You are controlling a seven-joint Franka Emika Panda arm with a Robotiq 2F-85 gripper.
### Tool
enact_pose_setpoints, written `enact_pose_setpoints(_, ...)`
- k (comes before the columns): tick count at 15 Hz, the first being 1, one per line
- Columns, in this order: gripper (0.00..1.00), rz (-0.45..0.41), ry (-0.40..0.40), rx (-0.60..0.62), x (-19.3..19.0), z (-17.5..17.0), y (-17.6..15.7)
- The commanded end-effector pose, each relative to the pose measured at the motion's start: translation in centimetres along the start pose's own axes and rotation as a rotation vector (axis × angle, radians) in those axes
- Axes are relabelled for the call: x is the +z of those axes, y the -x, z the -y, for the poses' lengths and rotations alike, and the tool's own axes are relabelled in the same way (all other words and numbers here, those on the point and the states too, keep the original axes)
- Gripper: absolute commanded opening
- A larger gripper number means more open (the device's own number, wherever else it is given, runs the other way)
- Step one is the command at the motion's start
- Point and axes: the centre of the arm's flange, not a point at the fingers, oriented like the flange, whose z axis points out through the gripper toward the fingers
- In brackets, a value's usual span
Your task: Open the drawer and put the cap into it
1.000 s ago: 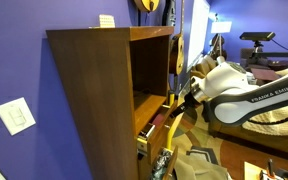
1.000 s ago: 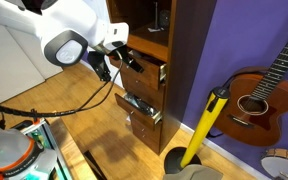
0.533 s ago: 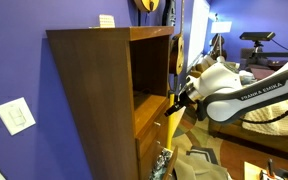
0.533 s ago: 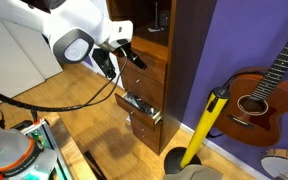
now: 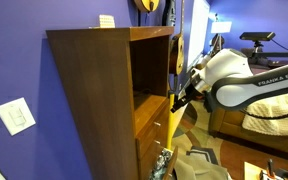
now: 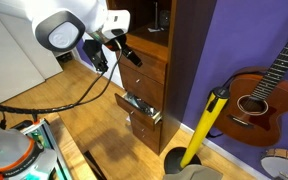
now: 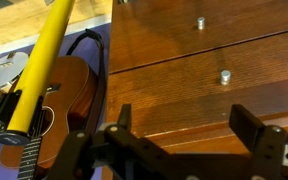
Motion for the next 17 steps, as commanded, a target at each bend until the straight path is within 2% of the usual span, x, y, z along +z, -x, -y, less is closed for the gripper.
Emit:
enact_pose_setpoints(1,1.0,0.013,0.002,-0.046,-5.6,-1.0,0.6)
enact_pose_setpoints(7,1.0,0.066,0.007,-0.063,-12.4,-1.5,-0.2)
enact_pose_setpoints(11,1.0,0.099,0.012,-0.054,-15.6,-1.3,-0.8)
enact_pose_setpoints(13,1.0,0.104,0.021,-0.055,-16.7,-1.3,-0.9)
enact_pose_setpoints(14,1.0,0.083,0.002,-0.054,-15.5,-1.2,-1.0)
enact_pose_setpoints(17,1.0,0.081,0.006,-0.056,-16.3,-1.2,-1.2)
